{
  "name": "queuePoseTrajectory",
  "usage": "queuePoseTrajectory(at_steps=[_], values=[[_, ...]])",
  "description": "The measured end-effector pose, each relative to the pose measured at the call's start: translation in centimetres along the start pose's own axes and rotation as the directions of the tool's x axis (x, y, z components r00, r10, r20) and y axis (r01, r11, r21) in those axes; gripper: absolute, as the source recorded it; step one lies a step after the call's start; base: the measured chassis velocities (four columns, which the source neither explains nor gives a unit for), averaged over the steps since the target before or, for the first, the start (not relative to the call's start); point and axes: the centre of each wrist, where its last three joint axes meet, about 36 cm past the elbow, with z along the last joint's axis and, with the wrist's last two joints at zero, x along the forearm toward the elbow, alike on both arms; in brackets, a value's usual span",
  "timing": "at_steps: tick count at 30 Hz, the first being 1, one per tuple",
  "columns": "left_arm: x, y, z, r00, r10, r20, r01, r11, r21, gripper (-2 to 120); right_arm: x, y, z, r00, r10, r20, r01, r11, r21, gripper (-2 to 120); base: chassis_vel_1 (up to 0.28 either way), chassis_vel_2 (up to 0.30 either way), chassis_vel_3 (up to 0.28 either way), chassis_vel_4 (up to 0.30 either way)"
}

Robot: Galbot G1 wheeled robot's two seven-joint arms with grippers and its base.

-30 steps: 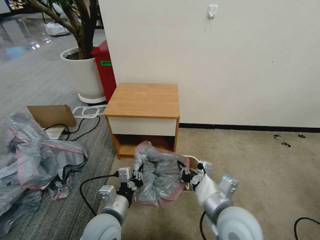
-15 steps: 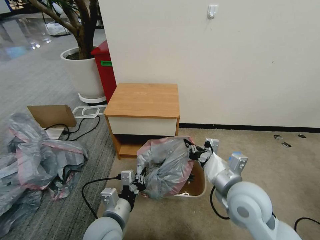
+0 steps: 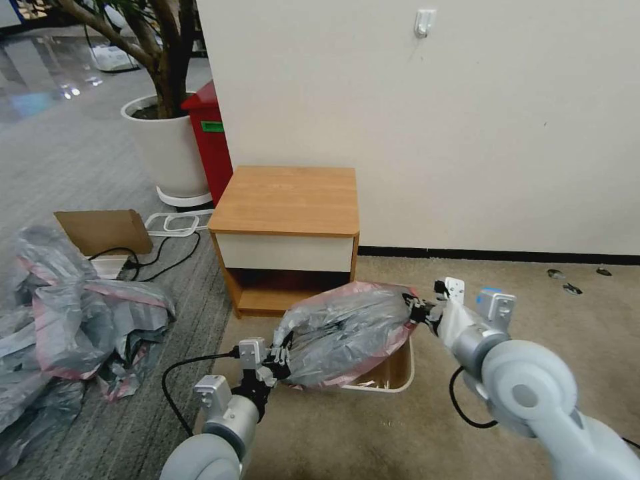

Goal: Pick up the garbage bag from the table and place it over the trash can.

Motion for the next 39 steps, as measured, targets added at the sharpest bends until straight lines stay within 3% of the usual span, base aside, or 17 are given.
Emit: queuePoseTrajectory(at_steps=[10, 19, 34, 39], values=[[-1.0, 2.0, -1.5, 0.999, -0.010, 0.038, 0.006, 0.995, 0.098, 6, 1.9, -1.2, -1.7, 0.992, -0.061, -0.112, 0.042, 0.985, -0.165, 0, 0.000, 0.000, 0.000, 0.000], [-1.2, 2.7, -2.6, 1.000, 0.009, -0.021, -0.003, 0.964, 0.264, 6, 2.1, -1.1, -0.4, 0.982, -0.118, -0.145, 0.074, 0.958, -0.276, 0, 0.000, 0.000, 0.000, 0.000], [-2.1, 4.2, -3.3, 0.997, -0.037, -0.073, 0.061, 0.932, 0.356, 6, 2.3, 0.6, 2.5, 0.987, -0.090, -0.132, 0.046, 0.950, -0.309, 0, 0.000, 0.000, 0.000, 0.000], [-2.0, 4.4, -3.4, 0.997, -0.041, -0.072, 0.064, 0.933, 0.355, 6, 1.9, 0.5, 3.3, 0.990, -0.100, -0.096, 0.064, 0.946, -0.319, 1, 0.000, 0.000, 0.000, 0.000]])
